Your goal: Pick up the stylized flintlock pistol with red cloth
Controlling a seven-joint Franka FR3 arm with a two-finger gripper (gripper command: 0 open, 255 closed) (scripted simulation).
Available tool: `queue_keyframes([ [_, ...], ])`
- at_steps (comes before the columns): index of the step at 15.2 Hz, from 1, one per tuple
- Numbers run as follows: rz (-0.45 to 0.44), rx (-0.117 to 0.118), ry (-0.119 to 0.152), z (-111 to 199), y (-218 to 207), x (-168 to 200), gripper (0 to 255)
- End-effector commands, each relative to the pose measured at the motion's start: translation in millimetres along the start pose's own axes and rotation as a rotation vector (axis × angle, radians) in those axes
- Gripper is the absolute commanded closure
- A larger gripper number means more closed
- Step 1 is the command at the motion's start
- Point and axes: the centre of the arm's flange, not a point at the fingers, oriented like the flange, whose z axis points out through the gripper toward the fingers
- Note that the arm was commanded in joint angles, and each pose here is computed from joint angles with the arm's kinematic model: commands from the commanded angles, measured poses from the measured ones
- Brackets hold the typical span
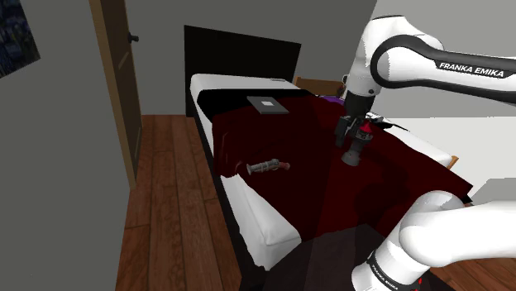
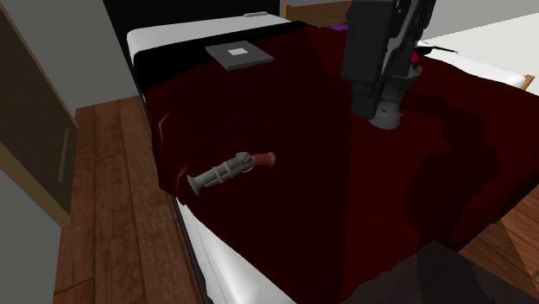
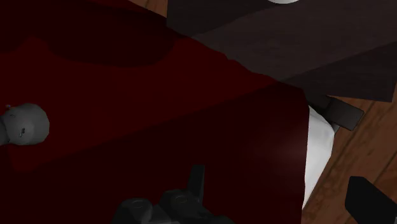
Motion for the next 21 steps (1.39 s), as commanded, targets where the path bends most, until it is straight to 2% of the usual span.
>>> queue_keyframes([
  [1, 0.000, 0.000, 0.000, 0, 0, 0, 0],
  [11, -0.330, 0.020, -0.003, 81, 36, 99, 0],
  [21, -0.660, 0.041, -0.005, 163, 36, 204, 0],
])
